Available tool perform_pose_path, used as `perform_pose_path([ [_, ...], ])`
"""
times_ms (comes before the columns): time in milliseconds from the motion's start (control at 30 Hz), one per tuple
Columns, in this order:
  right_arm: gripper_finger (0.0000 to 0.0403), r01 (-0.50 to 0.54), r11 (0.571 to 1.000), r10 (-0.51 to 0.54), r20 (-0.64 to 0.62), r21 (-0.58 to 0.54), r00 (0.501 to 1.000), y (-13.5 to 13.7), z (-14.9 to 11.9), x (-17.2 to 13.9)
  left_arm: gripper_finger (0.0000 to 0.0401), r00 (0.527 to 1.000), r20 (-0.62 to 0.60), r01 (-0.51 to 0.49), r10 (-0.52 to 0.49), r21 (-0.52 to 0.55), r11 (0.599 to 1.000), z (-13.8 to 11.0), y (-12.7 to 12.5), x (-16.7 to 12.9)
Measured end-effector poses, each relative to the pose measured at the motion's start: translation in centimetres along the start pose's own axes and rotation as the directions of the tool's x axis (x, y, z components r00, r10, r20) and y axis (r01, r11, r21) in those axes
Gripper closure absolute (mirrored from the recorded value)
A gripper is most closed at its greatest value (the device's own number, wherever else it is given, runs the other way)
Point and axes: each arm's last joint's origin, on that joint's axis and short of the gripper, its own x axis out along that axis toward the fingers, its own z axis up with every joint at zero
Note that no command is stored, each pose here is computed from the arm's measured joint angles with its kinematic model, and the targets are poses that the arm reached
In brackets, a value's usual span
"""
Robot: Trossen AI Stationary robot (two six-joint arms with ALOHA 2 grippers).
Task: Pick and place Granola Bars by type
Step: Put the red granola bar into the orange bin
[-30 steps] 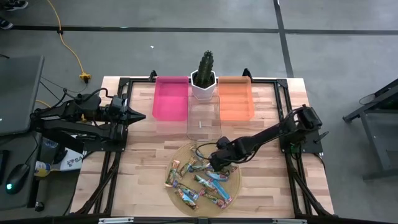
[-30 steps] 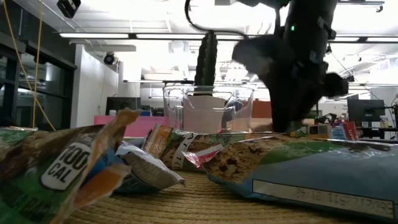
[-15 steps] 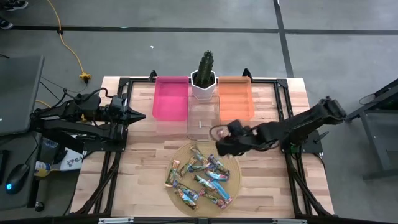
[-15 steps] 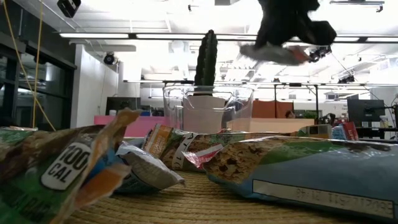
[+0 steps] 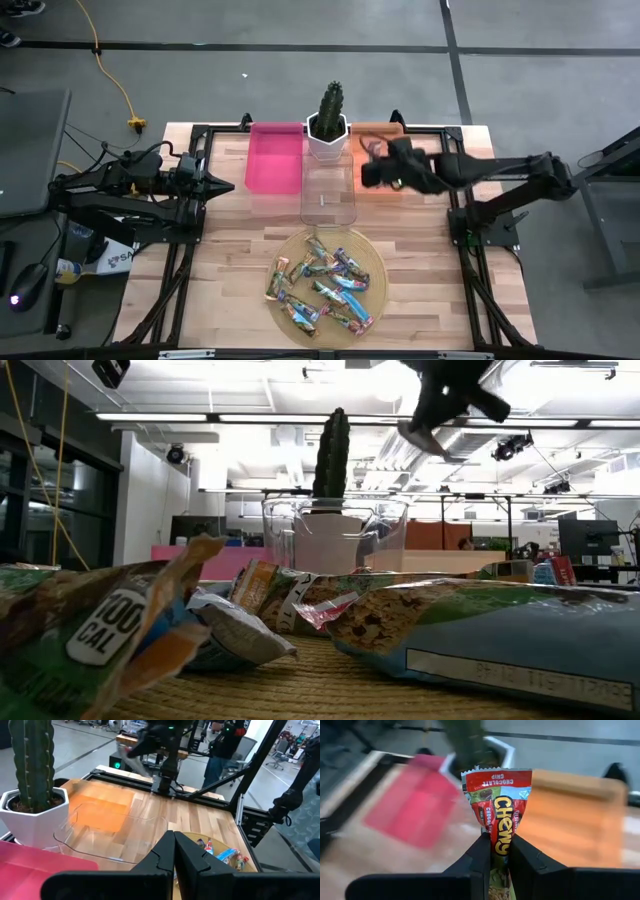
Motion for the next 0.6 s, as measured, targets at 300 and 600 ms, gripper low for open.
perform_pose_path([
  [300, 0.0359, 0.204, 0.977, -0.209, -0.113, -0.057, 0.971, -4.3, 3.2, 6.6, 0.0400, 1.000, 0.000, 0.000, 0.000, 0.000, 1.000, 0.0, 0.0, 0.0],
  [600, 0.0359, 0.263, 0.964, -0.266, -0.240, -0.044, 0.934, -7.2, 4.3, 11.6, 0.0400, 1.000, 0.000, 0.000, 0.000, 0.000, 1.000, 0.0, 0.0, 0.0],
])
